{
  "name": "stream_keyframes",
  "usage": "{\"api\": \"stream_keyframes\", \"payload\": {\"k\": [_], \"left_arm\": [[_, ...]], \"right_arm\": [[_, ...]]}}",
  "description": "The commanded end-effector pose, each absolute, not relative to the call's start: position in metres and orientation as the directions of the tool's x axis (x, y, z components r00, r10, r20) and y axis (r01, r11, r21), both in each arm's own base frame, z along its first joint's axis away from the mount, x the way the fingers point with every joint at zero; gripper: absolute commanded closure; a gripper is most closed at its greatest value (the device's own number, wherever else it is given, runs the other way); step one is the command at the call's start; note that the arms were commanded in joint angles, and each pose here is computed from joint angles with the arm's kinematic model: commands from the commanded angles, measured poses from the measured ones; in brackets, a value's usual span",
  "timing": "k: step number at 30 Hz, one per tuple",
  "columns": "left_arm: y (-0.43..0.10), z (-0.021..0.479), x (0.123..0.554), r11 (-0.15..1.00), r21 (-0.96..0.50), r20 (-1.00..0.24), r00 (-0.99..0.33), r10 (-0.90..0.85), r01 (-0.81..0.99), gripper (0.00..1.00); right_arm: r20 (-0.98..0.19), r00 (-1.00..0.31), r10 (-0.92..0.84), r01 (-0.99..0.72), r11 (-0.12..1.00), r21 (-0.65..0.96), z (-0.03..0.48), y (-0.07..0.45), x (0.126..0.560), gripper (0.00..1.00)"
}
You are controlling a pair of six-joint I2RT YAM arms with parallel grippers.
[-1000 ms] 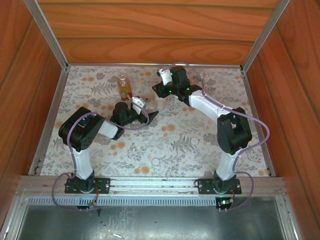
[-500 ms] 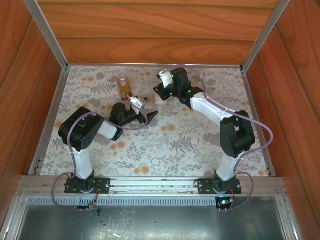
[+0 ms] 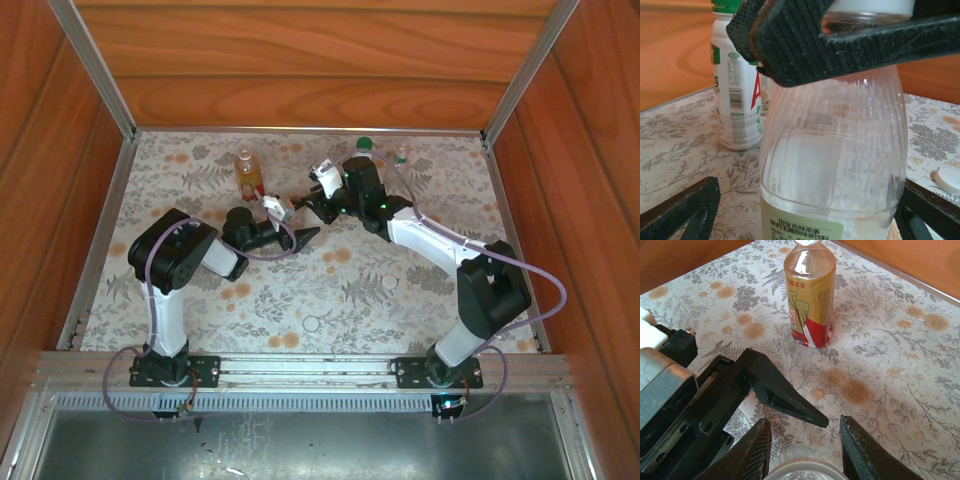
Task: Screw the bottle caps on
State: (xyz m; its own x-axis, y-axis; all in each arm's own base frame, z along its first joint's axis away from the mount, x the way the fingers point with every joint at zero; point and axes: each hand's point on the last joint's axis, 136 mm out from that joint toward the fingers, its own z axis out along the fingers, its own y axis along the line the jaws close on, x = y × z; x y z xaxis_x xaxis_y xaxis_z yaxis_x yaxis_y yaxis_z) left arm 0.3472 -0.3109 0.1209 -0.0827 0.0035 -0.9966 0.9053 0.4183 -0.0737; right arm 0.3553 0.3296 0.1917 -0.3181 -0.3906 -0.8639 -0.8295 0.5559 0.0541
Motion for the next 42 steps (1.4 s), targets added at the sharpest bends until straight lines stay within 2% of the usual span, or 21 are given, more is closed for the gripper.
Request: {"api": "stream_keyframes", "payload": {"k": [1, 5, 8, 11, 15, 22, 25, 29, 34, 42], "left_arm": [[-0.317, 0.129, 0.348, 0.383, -0.056, -0.998, -0.051, -0.022, 0.922, 0.12], [-0.324, 0.129, 0.344, 0.345, -0.051, -0.999, -0.046, -0.023, 0.937, 0.16], [-0.329, 0.128, 0.343, 0.33, -0.054, -0.999, -0.049, -0.024, 0.943, 0.26], [-0.33, 0.127, 0.343, 0.327, -0.058, -0.998, -0.052, -0.025, 0.943, 0.29], [-0.331, 0.126, 0.342, 0.323, -0.06, -0.998, -0.055, -0.023, 0.945, 0.37], [-0.329, 0.123, 0.341, 0.325, -0.06, -0.998, -0.057, -0.016, 0.944, 0.39], [-0.329, 0.123, 0.34, 0.324, -0.059, -0.998, -0.057, -0.016, 0.944, 0.39], [-0.328, 0.122, 0.337, 0.319, -0.055, -0.998, -0.055, -0.01, 0.946, 0.39], [-0.327, 0.123, 0.331, 0.305, -0.056, -0.998, -0.056, -0.009, 0.951, 0.39], [-0.33, 0.125, 0.324, 0.276, -0.071, -0.997, -0.07, -0.013, 0.959, 0.39]], "right_arm": [[-0.879, -0.314, -0.359, -0.835, 0.544, 0.077, 0.199, 0.332, 0.351, 0.67], [-0.875, -0.323, -0.361, -0.834, 0.546, 0.083, 0.196, 0.332, 0.35, 0.67], [-0.872, -0.329, -0.362, -0.832, 0.548, 0.086, 0.195, 0.332, 0.35, 0.66], [-0.869, -0.335, -0.364, -0.827, 0.555, 0.086, 0.193, 0.33, 0.351, 0.67], [-0.866, -0.342, -0.365, -0.822, 0.562, 0.087, 0.192, 0.329, 0.35, 0.64], [-0.874, -0.364, -0.322, -0.754, 0.652, 0.074, 0.219, 0.308, 0.351, 0.4], [-0.893, -0.361, -0.267, -0.719, 0.69, 0.085, 0.236, 0.294, 0.343, 0.35], [-0.884, -0.42, -0.208, -0.573, 0.816, 0.08, 0.239, 0.253, 0.339, 0.33], [-0.78, -0.613, -0.128, -0.312, 0.946, 0.089, 0.199, 0.18, 0.32, 0.33], [-0.548, -0.834, 0.066, -0.029, 0.986, 0.161, 0.11, 0.113, 0.259, 0.33]]}}
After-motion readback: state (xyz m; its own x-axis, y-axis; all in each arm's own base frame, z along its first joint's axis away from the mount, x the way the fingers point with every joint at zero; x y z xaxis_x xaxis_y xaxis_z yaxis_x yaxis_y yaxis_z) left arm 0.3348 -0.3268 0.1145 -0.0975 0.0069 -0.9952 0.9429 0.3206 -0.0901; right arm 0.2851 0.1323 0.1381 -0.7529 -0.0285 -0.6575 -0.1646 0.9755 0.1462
